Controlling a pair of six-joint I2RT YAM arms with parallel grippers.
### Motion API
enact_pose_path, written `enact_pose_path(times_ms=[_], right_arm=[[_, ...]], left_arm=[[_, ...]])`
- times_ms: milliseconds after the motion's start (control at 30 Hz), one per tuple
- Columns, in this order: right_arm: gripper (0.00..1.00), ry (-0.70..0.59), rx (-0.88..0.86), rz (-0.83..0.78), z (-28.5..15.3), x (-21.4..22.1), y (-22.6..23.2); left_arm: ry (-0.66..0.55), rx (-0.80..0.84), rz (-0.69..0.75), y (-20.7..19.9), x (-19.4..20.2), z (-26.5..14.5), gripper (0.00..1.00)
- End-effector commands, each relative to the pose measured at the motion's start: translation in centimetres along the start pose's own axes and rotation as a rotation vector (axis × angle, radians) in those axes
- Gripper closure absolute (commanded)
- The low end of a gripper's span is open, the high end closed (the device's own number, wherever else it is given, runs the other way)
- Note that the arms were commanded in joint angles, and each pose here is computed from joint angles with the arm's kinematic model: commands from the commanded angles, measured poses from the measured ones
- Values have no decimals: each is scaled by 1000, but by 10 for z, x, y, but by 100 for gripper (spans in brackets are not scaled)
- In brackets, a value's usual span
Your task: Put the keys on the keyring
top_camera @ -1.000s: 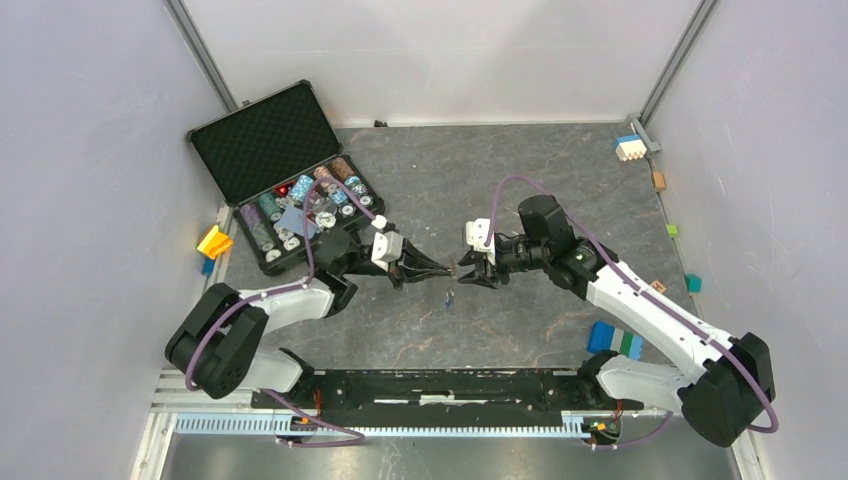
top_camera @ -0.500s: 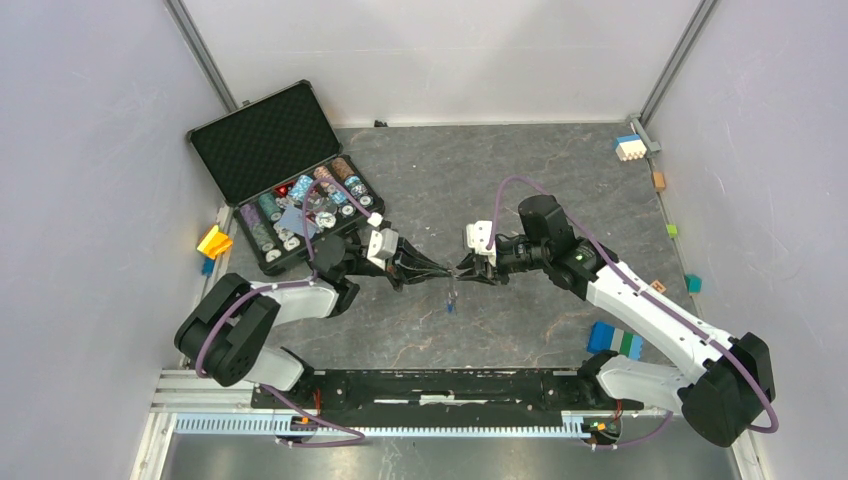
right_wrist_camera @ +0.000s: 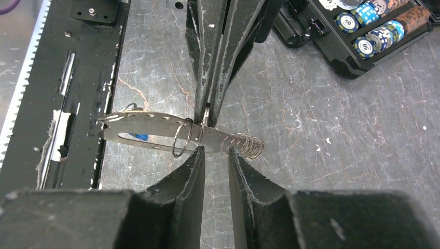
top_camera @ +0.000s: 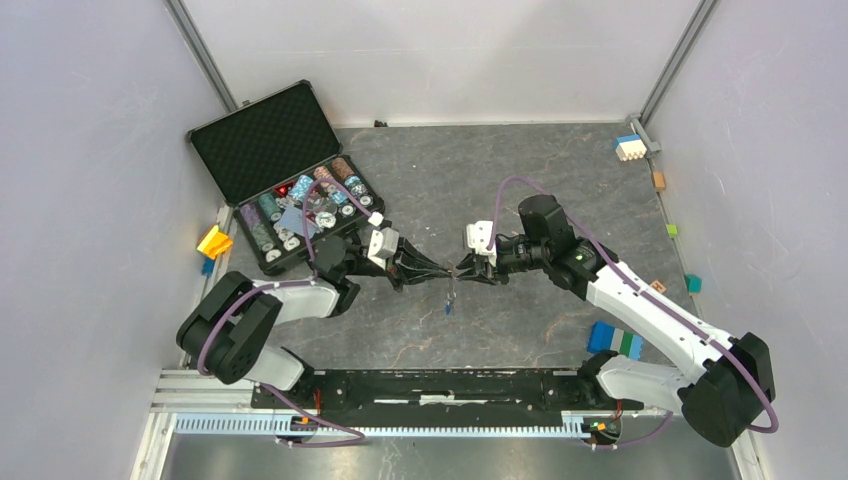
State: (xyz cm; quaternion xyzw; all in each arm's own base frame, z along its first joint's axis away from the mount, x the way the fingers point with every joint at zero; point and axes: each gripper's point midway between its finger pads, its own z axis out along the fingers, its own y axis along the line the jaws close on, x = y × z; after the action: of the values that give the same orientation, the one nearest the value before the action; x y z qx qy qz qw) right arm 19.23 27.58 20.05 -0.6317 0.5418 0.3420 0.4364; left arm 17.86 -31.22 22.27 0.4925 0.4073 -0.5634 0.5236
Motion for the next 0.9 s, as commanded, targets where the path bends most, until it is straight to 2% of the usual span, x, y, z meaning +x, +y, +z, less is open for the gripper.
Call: enact_pose_path(times_ms=[0, 467, 667, 800, 867], right_arm=[[71, -84, -1, -37, -4, -30, -5], [71, -110, -45, -10, 2, -30, 1], [82, -93, -9, 1, 2, -26, -5], [99, -76, 26, 4, 2, -23, -12], [100, -62, 49, 4, 0, -22, -16]], left_arm=[[-33, -9, 31, 3, -9, 1, 98], [-23, -36, 23, 8, -8, 1, 98], [-22, -33, 20, 8, -8, 1, 98], [-16, -25, 19, 6, -6, 1, 98], [-9, -21, 20, 6, -4, 1, 98]])
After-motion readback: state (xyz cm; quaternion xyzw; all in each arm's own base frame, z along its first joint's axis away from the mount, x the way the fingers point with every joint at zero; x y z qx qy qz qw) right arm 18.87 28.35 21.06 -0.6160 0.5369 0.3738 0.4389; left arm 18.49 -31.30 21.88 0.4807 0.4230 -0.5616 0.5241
